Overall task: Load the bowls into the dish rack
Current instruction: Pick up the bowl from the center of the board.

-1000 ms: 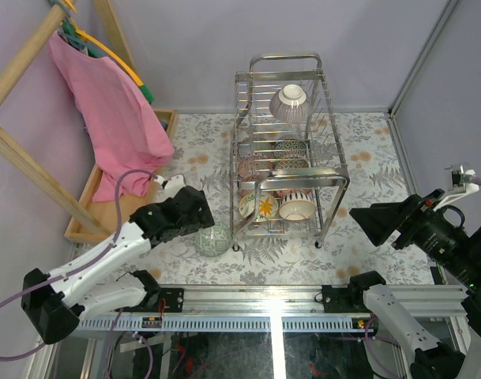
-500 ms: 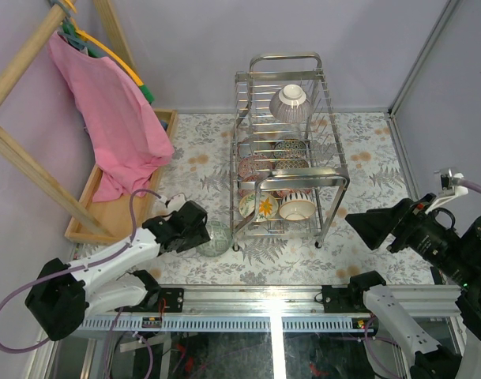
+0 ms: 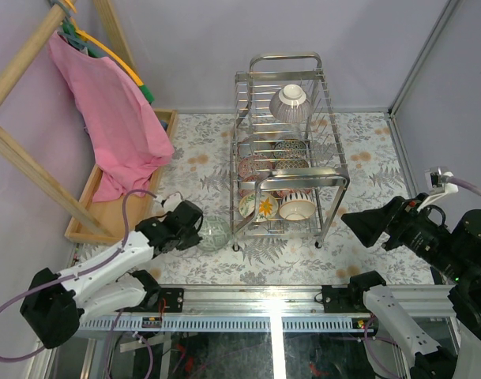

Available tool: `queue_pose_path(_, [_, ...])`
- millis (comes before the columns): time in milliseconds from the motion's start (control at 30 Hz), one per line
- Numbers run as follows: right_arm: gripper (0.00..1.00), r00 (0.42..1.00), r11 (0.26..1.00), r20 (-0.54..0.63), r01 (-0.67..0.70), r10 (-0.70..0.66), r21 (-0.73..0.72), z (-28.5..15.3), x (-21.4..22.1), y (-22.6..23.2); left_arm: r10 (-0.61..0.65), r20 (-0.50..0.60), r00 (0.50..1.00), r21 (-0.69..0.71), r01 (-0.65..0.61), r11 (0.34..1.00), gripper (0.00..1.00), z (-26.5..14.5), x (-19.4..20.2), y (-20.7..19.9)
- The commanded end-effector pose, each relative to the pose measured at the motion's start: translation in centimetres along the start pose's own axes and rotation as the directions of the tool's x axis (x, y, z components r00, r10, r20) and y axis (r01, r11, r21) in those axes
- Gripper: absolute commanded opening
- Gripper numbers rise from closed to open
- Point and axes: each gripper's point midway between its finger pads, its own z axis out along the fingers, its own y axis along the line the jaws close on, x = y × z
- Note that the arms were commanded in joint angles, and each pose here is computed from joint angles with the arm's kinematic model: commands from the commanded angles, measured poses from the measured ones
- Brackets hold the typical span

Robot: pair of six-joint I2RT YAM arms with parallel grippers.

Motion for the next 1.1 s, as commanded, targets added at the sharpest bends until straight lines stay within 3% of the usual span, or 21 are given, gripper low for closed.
queue_pose_path(0, [0.81, 1.000, 0.998, -0.002, 0.008, -0.008, -0.057, -0.4, -0.2, 1.2, -0.038, 0.143, 0.989, 0.103, 0.023, 0.994, 0.00, -4.3, -4.8, -3.2])
queue_pose_path(500, [0.81, 1.000, 0.996, 0.013, 0.002, -0.001, -0.091, 0.2, -2.0, 2.5, -0.171, 0.453, 0.875, 0.456, -0.062, 0.888, 0.00, -23.4, -17.3, -11.8])
queue_pose_path(767, [0.81, 0.998, 0.983, 0.052, 0.031, -0.022, -0.181, -0.5, -3.9, 4.9, -0.177, 0.576, 0.798, 0.601, -0.267, 0.753, 0.00, -31.7, -21.7, -18.2])
queue_pose_path(1067, [0.81, 0.992, 0.976, 0.113, 0.071, -0.048, -0.208, -1.6, -6.6, 6.9, -0.161, 0.752, 0.639, 0.564, -0.499, 0.658, 0.00, -37.5, -26.0, -24.2])
